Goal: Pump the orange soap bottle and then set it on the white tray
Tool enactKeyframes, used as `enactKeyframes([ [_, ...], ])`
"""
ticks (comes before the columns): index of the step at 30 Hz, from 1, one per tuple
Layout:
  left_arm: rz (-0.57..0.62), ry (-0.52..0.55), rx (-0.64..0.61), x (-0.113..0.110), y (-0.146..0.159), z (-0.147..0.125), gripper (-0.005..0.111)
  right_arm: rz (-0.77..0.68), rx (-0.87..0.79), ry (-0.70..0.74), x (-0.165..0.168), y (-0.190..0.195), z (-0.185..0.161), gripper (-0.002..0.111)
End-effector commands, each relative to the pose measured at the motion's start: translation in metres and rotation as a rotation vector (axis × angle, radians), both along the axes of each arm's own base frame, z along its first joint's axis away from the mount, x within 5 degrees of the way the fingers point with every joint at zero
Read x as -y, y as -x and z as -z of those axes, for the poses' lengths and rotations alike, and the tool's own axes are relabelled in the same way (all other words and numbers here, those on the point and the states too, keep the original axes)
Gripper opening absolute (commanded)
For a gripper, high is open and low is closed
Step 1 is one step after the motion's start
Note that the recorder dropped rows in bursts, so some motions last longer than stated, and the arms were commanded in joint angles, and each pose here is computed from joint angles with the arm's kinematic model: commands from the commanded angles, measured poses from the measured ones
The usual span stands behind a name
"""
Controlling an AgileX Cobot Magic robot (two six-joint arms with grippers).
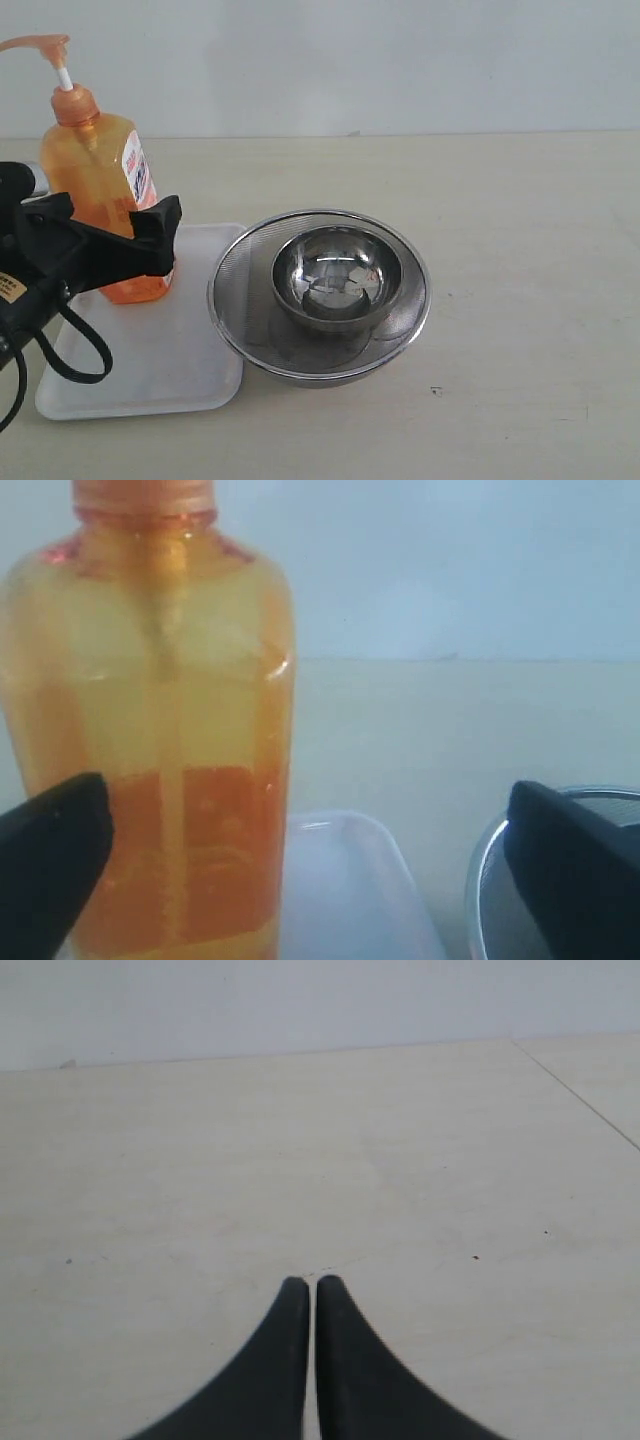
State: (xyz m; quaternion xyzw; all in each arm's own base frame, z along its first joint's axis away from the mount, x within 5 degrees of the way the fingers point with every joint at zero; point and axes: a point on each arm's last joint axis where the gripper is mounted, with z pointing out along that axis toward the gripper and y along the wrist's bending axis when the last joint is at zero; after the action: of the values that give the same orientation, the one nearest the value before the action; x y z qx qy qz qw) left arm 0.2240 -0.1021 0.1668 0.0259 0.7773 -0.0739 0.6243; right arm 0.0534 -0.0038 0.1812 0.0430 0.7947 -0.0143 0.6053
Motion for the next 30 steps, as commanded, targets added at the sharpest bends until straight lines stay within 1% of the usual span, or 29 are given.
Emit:
enactKeyframes([
  [1,-0.025,0.059,0.018,-0.001,0.000,-0.004,0.110,0.001,0.007,0.010,0.000,0.000,0.000,0.000],
  [3,-0.077,0.078,0.006,-0.005,-0.001,-0.003,0.110,0.001,0.007,0.010,0.000,0.000,0.000,0.000],
  [5,-0.157,0.107,0.012,-0.012,-0.001,-0.004,0.110,0.001,0.007,0.010,0.000,0.000,0.000,0.000],
  [6,-0.172,0.102,0.020,-0.013,-0.001,-0.005,0.110,0.001,0.007,0.010,0.000,0.000,0.000,0.000],
  [10,-0.152,0.043,0.064,-0.013,-0.002,-0.008,0.110,0.001,0.007,0.010,0.000,0.000,0.000,0.000],
  [19,-0.151,-0.021,0.087,-0.013,-0.003,-0.009,0.110,0.001,0.007,0.010,0.000,0.000,0.000,0.000],
  [23,-0.159,-0.048,0.090,-0.012,-0.006,-0.001,0.110,0.001,0.007,0.008,0.000,0.000,0.000,0.000],
  [30,-0.174,-0.078,0.098,-0.005,-0.020,0.011,0.110,0.000,0.007,0.010,0.000,0.000,0.000,0.000],
])
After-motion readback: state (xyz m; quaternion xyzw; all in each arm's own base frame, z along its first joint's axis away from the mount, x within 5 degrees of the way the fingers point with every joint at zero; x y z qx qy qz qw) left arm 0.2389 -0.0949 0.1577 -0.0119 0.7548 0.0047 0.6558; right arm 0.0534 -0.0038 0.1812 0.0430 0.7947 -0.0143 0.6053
